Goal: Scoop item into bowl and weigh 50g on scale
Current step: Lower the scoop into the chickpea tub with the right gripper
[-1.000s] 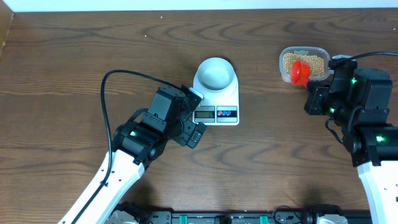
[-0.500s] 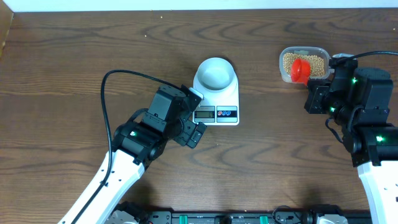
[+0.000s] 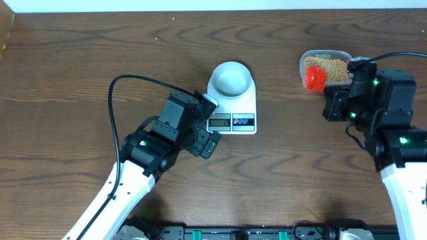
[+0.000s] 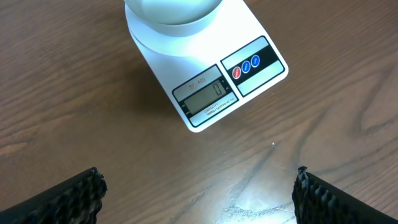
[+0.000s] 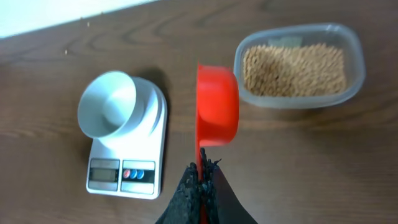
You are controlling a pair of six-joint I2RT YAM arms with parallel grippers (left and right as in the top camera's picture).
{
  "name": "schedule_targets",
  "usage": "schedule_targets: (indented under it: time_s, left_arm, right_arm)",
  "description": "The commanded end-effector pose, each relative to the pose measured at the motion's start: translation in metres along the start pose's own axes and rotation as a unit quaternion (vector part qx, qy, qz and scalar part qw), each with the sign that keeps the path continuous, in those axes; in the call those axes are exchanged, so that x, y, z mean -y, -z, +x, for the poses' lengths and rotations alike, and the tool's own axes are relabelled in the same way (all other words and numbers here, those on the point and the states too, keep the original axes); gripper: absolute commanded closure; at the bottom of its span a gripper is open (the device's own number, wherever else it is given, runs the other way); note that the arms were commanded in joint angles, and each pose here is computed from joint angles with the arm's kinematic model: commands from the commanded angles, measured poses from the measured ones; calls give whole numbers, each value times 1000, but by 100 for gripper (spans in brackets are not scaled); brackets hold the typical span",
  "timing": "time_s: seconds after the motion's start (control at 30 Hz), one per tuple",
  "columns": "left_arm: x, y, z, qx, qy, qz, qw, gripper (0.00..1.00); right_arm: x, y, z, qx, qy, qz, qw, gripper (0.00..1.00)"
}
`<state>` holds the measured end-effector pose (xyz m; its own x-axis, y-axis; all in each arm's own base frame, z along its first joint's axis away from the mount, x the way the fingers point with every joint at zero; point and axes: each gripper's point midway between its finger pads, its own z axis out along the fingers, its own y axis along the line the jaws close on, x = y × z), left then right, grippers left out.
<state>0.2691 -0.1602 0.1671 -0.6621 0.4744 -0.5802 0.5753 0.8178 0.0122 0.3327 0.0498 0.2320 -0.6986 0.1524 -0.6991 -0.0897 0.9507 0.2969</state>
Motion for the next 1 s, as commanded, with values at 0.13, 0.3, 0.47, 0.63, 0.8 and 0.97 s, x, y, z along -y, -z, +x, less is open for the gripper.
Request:
schedule_targets:
  time_s: [0.13,0.3,0.47,0.63,0.8,0.97]
  left_arm:
    - [-2,0,-4,3,-6,-5,1000,2]
    - [-3,0,-4,3,-6,-5,1000,2]
    - [-3,0,-4,3,-6,-5,1000,2]
    - [-3,0,-4,3,-6,-5,1000,2]
    - [-2,0,-4,3,-6,-5,1000,2]
    - [-3,0,-4,3,-6,-5,1000,2]
  right_arm:
    - [0,-5,-24,-36,26,5,999,99]
    - [12,-16,-47,-69,41,44,996,99]
    - [43,-30,-70,-70,41,100,992,99]
    - [76,-49,-72,-86,75,117,987,99]
    - [95,-64,-68,-100,94,123,983,99]
    - [106,-83,-55,-128,87,122,980,99]
